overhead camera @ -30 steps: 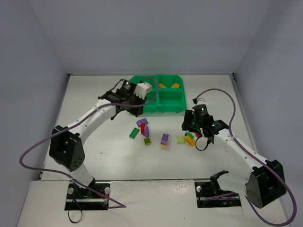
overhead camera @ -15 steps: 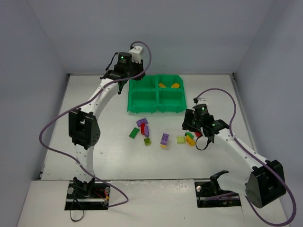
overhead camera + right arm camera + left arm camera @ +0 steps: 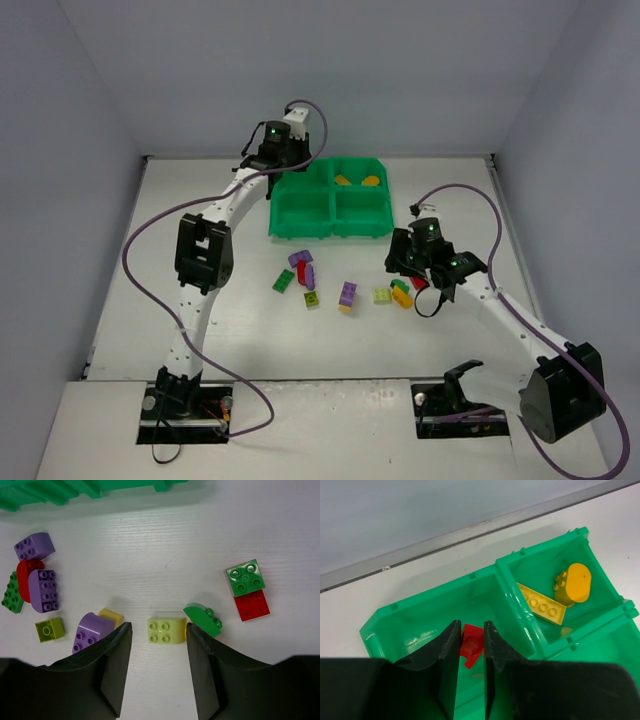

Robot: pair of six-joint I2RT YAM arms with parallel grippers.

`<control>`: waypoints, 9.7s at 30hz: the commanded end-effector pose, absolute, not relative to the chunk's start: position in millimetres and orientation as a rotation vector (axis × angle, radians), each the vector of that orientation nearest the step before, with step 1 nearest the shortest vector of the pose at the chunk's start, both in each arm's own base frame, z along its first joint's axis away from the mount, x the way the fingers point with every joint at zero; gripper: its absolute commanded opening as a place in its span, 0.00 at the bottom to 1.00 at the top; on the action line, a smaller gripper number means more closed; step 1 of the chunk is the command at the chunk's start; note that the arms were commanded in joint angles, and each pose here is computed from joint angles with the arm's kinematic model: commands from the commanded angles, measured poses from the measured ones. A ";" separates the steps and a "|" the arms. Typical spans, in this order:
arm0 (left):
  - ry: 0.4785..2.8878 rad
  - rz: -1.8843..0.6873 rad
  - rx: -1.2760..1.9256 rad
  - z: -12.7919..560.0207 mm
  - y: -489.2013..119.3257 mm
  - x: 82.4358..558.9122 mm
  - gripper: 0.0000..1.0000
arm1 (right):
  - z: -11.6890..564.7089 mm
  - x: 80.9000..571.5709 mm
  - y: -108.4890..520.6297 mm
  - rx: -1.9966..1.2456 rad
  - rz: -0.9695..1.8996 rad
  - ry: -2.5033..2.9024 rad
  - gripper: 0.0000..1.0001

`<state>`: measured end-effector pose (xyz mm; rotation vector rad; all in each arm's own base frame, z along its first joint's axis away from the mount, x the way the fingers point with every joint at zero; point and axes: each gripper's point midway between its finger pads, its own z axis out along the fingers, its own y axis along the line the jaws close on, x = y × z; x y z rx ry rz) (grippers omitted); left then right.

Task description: Sort the legos into containers by color

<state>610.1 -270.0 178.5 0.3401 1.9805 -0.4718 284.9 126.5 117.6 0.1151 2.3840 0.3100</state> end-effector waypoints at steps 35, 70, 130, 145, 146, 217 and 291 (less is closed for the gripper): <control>2.346 -0.240 0.377 146.0 -186.6 342.5 0.65 | 131.4 304.2 125.2 0.100 0.304 2.321 0.45; 2.303 -0.159 0.367 172.4 -210.8 327.0 0.00 | 128.8 291.9 132.3 0.121 0.388 2.332 0.45; 2.190 -0.076 -0.101 227.3 -68.4 257.6 0.75 | 104.4 365.1 353.3 -0.698 0.399 2.269 0.90; 2.196 -0.057 -0.081 227.6 -59.1 240.3 0.75 | 23.6 374.3 361.0 -0.557 0.200 2.398 0.88; 2.199 -0.056 -0.081 226.8 -59.2 240.7 0.75 | 18.2 373.0 360.8 -0.562 0.199 2.407 0.86; 2.329 -0.493 0.772 132.6 -289.2 244.8 0.67 | 194.3 391.9 133.7 -0.009 0.166 2.126 0.93; 2.249 -0.314 0.446 190.1 -258.8 505.3 0.23 | 177.3 326.4 78.8 0.142 0.188 2.171 0.93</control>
